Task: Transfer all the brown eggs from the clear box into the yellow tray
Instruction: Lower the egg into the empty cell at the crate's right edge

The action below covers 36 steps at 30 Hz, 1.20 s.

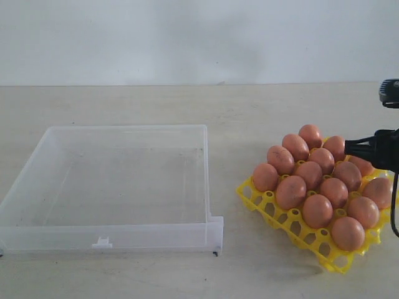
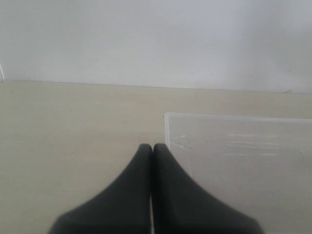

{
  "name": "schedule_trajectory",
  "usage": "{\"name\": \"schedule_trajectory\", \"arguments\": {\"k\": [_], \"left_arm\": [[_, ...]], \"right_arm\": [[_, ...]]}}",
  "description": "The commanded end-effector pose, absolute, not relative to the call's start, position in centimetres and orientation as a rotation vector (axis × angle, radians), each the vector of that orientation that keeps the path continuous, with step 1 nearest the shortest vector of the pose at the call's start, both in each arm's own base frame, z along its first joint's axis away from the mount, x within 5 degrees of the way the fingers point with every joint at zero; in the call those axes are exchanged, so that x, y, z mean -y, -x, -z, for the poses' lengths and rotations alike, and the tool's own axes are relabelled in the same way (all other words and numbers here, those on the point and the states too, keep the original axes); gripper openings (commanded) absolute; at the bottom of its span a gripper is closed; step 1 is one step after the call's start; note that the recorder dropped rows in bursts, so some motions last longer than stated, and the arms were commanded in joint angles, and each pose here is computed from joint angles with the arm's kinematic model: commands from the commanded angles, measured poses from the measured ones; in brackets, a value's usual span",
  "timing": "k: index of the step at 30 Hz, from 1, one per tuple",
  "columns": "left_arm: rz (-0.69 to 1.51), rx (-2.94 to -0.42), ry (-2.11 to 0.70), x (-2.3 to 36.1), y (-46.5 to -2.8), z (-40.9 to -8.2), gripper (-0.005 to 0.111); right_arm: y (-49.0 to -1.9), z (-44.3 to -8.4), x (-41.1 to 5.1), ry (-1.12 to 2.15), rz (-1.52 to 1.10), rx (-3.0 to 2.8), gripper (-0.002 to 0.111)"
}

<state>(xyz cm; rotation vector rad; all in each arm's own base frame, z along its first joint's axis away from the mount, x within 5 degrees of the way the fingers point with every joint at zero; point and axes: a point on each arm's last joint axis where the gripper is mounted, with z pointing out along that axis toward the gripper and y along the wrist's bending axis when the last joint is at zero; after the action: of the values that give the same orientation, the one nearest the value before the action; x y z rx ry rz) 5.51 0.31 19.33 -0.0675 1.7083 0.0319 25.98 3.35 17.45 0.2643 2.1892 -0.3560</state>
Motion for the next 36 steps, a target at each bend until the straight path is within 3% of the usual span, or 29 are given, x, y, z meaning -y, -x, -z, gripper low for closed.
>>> {"name": "schedule_trajectory", "arguments": {"k": [1, 22, 36], "left_arm": [[-0.035, -1.714, 0.067, -0.3, -5.5, -19.2, -0.004], [-0.035, -1.714, 0.067, -0.3, -5.5, -19.2, -0.004], [-0.035, -1.714, 0.067, -0.3, -5.5, -19.2, -0.004]], "right_arm": [[-26.1, -17.0, -3.1, -0.274, 0.385, -2.191, 0.000], [-26.6, -14.6, -2.1, -0.309, 0.389, -2.296, 0.000], [-27.0, -15.0, -2.0, -0.321, 0.411, -2.266, 0.000]]}}
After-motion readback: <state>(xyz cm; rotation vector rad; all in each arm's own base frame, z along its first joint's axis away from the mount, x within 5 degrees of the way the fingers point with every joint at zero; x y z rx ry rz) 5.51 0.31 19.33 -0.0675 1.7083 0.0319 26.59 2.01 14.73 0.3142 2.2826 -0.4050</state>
